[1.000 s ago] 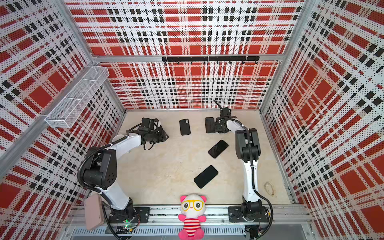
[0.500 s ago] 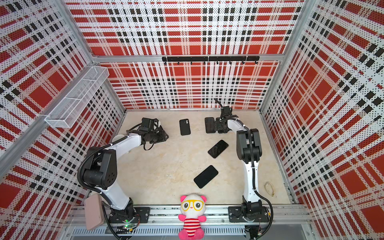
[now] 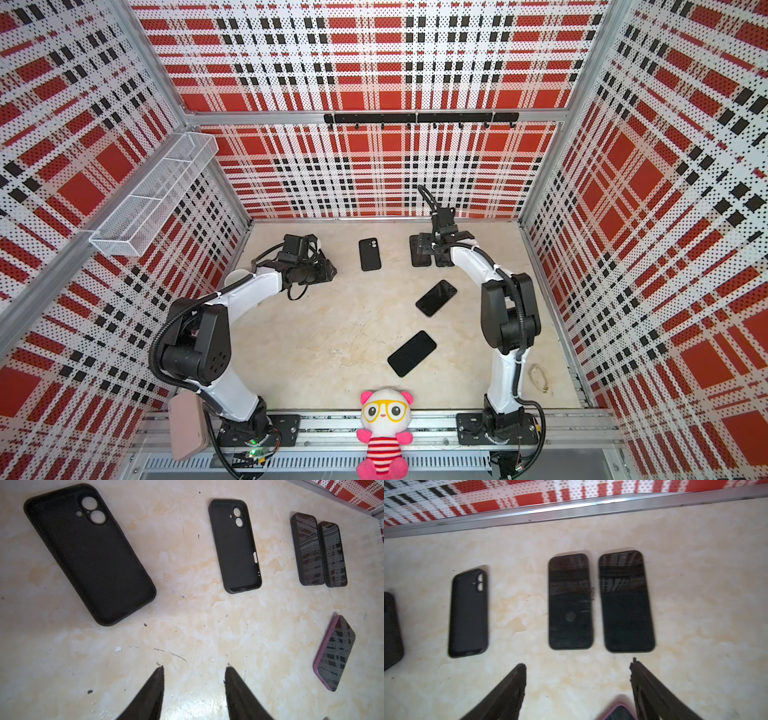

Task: Put the phone into the phone case
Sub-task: 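Move the right gripper over a black case with two lens holes, then grasp the black case's edge with the right gripper and lift it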

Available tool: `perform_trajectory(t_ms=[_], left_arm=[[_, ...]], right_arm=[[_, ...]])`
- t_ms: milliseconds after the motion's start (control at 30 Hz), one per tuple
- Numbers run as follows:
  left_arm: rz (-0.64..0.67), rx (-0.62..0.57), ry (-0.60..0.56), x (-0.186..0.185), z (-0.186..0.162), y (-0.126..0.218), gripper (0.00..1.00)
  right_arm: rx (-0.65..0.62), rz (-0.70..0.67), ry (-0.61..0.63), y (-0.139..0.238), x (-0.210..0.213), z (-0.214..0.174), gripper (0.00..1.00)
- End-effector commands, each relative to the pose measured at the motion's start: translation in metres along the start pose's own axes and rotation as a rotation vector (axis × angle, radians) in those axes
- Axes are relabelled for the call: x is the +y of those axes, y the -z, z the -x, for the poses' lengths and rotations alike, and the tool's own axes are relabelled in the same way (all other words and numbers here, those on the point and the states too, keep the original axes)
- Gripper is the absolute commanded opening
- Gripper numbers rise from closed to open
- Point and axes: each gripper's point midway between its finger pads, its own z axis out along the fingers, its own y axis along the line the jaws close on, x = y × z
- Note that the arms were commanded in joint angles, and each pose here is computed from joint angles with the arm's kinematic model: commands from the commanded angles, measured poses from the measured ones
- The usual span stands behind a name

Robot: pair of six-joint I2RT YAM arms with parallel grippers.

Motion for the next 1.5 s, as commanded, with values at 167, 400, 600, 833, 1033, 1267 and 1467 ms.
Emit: perform_trajectory(t_ms=[167,400,600,833,1033,1267,1467], left_arm=[[0.029,-0.065,-0.014,0.005,0.021,0.018,0.51],[0.031,-0.067,-0.005,0.009,0.023,0.018,0.53],[0.020,-0.065,0.001,0.008,0.023,0.019,0.62],[0.007,-0.058,0.010,0.008,0.022,0.017,0.72],[0.008,-0.061,0.015,0.010,0.023,0.018,0.85],[0.005,-0.064,0.014,0.009,0.024,0.019,0.92],[0.007,-0.069,0.017,0.011,0.025,0.021,0.94]], right_arm=[[0.013,0.072,0.127,-0.044,0.091,-0.004,0.68],[-0.026,0.131,0.082,-0.089,0.129,-0.009,0.59],[0.002,0.102,0.040,-0.121,0.126,-0.025,0.58],[0.042,0.104,0.061,-0.143,0.130,-0.043,0.43],[0.066,0.083,0.094,-0.153,0.128,-0.057,0.40],[0.077,0.041,0.186,-0.152,0.128,-0.063,0.18],[0.078,0.021,0.234,-0.141,0.125,-0.061,0.05]])
